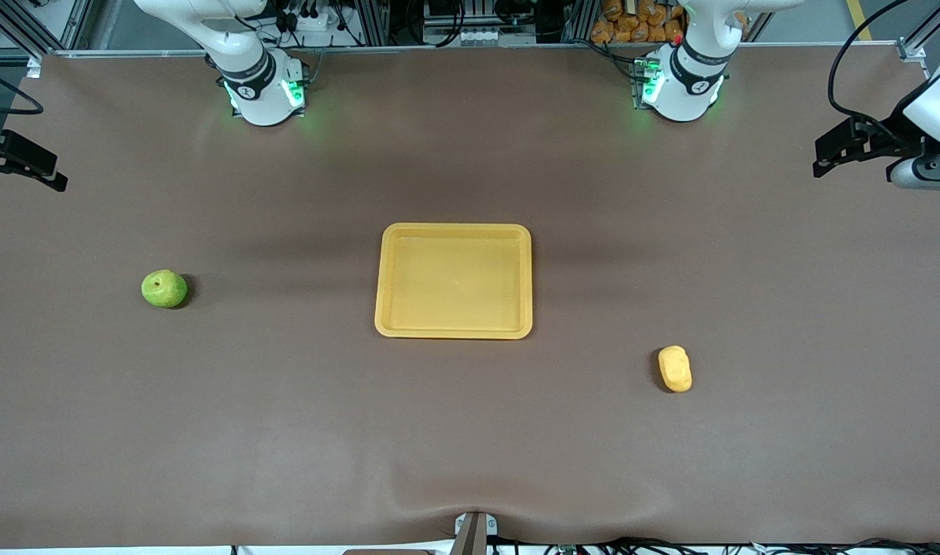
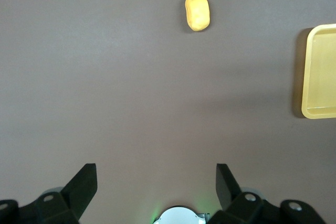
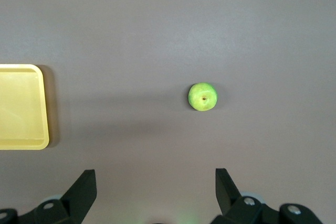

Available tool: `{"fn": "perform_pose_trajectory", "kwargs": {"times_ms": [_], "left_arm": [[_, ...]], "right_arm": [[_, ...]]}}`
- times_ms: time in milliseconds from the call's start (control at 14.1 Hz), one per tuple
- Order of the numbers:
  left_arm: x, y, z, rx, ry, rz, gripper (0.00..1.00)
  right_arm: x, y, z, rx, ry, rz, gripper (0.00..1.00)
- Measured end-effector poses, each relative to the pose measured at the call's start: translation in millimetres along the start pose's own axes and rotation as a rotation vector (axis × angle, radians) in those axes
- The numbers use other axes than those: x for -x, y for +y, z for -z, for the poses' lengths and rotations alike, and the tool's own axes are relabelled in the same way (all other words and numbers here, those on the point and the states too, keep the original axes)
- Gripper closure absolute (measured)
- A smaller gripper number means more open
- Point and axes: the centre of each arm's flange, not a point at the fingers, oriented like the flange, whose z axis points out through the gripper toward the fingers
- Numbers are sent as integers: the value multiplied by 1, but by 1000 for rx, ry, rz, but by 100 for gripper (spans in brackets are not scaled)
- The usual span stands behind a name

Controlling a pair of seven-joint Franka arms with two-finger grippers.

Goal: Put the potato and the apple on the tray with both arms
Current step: 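Move the left gripper toward the yellow potato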

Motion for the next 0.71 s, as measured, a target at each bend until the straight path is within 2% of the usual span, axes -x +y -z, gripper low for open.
{"fn": "perform_pose_trajectory", "kwargs": {"times_ms": [497,711], "left_arm": [[-3,5,-7,0,-15,-14,0],[-22,24,-30,0,-34,0,0]], "right_arm": [[0,-1,0,0,1,2,0],[0,-1,0,-1,1,2,0]]}}
